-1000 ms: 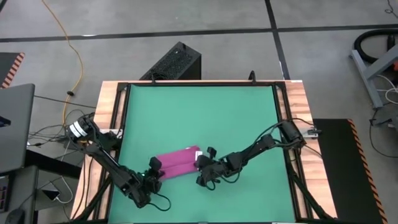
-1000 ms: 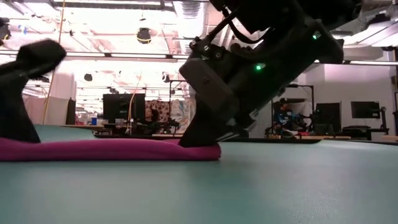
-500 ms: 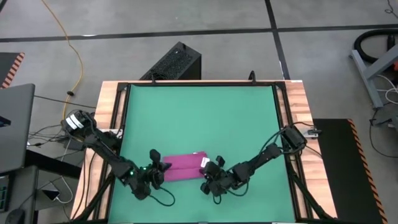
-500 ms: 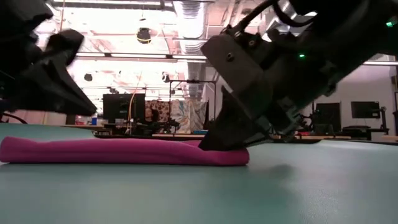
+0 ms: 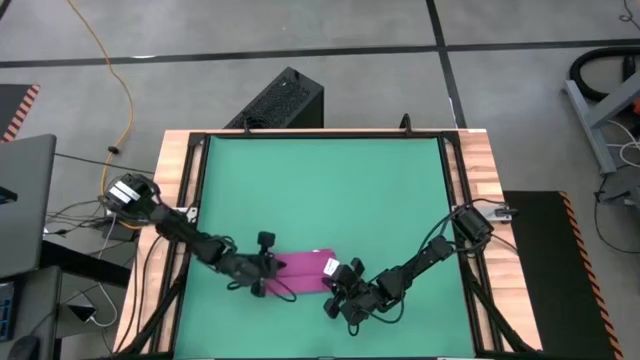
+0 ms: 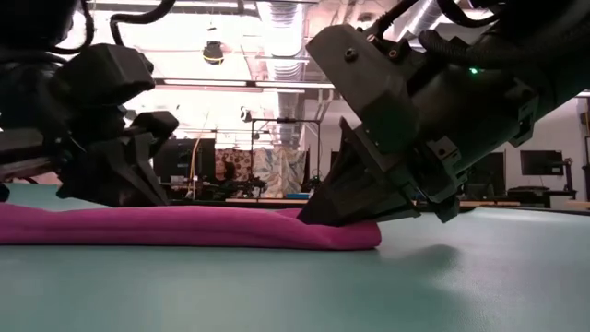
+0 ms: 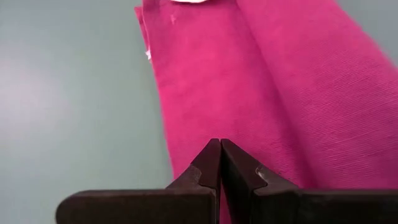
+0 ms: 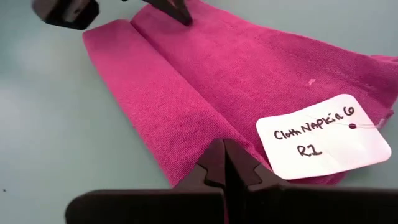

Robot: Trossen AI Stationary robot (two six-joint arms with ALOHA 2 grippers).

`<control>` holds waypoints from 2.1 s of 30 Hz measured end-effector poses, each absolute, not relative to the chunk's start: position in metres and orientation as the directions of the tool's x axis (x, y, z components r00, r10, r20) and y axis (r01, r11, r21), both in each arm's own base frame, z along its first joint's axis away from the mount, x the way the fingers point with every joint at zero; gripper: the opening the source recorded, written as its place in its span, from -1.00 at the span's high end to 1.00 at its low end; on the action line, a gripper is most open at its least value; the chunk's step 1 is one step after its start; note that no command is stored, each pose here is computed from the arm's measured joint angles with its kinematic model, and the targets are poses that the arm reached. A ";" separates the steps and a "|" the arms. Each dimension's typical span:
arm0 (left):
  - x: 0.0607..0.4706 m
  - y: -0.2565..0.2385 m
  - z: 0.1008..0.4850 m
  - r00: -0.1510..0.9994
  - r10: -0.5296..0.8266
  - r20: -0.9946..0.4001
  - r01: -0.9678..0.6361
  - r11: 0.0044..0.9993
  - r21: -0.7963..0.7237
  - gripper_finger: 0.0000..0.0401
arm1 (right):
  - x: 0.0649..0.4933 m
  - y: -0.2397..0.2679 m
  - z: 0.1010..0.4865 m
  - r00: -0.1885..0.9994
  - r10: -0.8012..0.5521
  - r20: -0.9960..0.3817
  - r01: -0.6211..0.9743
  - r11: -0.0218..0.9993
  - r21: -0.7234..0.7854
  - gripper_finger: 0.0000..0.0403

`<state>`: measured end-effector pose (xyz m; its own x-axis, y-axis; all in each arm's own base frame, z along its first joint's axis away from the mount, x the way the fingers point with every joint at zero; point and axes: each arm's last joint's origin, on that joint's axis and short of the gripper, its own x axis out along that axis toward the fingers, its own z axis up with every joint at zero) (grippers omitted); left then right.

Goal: Roll towel into tight, uniform cylinder
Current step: Roll the pink towel

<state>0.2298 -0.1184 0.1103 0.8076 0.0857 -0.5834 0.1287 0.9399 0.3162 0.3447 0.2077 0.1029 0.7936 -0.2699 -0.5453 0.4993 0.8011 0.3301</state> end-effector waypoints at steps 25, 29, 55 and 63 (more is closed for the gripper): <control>0.230 -0.152 0.164 0.911 -0.107 -0.397 0.242 0.920 0.308 1.00 | 0.354 0.198 0.106 0.804 -0.289 -0.520 0.537 0.729 0.425 0.94; 0.236 -0.161 0.140 0.887 -0.070 -0.457 0.251 0.903 0.349 1.00 | 0.355 0.197 0.107 0.803 -0.290 -0.520 0.538 0.727 0.426 0.94; 0.247 -0.159 0.094 0.783 0.036 -0.621 0.224 0.915 0.335 1.00 | 0.335 0.241 0.142 0.884 -0.242 -0.399 0.289 0.955 0.061 0.91; 0.248 -0.155 0.093 0.759 0.005 -0.651 0.220 0.939 0.263 1.00 | 0.332 0.244 0.138 0.868 -0.209 -0.450 0.123 0.969 -0.214 0.25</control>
